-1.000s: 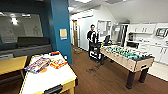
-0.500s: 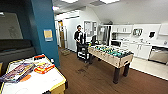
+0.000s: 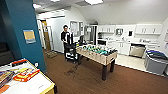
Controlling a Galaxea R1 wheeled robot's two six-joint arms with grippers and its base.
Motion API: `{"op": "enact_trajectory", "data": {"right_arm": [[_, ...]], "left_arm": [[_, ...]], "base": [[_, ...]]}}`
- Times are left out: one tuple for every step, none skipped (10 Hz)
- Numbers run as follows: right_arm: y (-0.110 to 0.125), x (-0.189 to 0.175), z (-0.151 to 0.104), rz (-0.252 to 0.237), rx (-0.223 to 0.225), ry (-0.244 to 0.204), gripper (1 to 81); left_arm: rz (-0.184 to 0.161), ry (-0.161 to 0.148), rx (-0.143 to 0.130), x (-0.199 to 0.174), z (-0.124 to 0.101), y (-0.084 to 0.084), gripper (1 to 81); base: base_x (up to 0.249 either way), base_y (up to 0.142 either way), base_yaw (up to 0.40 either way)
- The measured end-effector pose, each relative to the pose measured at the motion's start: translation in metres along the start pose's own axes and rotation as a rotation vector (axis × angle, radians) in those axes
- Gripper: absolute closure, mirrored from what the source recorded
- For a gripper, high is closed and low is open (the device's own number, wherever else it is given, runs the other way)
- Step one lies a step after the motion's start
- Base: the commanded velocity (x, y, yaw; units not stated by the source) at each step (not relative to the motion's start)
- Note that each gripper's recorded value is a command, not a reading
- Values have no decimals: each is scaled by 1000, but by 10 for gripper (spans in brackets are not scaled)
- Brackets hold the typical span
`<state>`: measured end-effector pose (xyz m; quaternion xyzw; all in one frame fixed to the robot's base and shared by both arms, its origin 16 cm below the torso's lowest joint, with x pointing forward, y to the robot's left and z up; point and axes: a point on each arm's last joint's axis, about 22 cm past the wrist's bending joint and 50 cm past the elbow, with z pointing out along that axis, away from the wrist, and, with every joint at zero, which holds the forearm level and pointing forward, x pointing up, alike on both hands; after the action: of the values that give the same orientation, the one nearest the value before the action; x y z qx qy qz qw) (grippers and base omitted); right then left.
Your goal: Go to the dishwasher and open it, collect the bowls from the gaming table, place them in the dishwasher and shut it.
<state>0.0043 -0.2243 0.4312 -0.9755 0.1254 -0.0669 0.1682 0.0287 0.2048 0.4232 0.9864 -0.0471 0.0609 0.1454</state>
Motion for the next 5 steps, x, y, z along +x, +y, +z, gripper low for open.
{"op": "enact_trajectory", "data": {"right_arm": [[1, 1, 0, -1, -2, 2, 811], [2, 0, 0, -1, -4, 1, 811], [2, 0, 0, -1, -7, 2, 811], [2, 0, 1, -1, -8, 2, 811], [2, 0, 2, -3, -14, 4, 811]], "left_arm": [[0, -1, -1, 0, 0, 1, 811], [1, 0, -3, 0, 1, 2, 811], [2, -1, -3, -1, 1, 2, 811], [3, 0, -3, 0, 1, 2, 811], [3, -1, 0, 0, 0, 1, 811]], "base": [[0, 0, -391], [0, 0, -392], [0, 0, -392], [0, 0, -391], [0, 0, -391]]}}
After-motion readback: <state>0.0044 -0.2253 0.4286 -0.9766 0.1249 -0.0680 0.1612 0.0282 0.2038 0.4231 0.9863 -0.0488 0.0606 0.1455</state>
